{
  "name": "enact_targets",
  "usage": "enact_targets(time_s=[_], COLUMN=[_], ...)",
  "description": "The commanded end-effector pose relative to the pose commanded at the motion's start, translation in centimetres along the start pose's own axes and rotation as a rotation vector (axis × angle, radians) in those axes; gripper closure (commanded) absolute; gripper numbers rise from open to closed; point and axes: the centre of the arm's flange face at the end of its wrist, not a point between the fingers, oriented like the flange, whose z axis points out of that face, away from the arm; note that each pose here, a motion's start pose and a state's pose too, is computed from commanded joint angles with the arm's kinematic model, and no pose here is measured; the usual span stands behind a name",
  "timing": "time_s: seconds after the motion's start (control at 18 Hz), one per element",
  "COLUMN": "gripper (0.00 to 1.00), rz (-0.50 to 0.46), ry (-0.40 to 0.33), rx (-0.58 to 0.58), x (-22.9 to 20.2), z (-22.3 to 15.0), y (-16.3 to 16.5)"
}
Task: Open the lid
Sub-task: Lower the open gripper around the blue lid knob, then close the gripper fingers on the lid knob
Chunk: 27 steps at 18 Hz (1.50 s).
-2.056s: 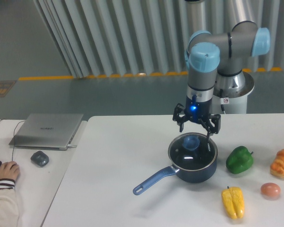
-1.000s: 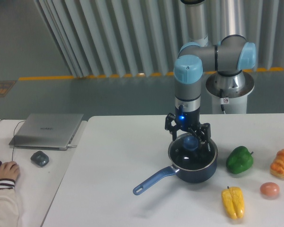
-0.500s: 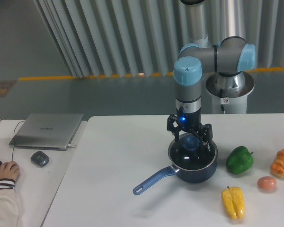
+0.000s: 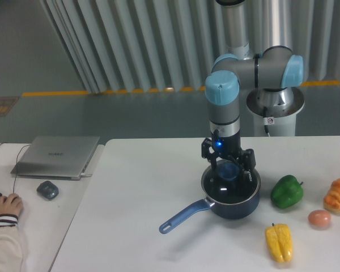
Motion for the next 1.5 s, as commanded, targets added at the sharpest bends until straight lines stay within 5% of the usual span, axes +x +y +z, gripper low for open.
enact_targets(time_s=[0.28, 0.56, 1.5], gripper=[0.04, 0.42, 0.46], rz=[0.020, 0.026, 0.066], ry=[0.005, 0.004, -0.001], rx=[-0.010, -0.004, 0.022], x=[1.1, 1.2, 0.4], z=[0.7, 0.4, -2.6], y=[-0.4, -0.6, -1.3])
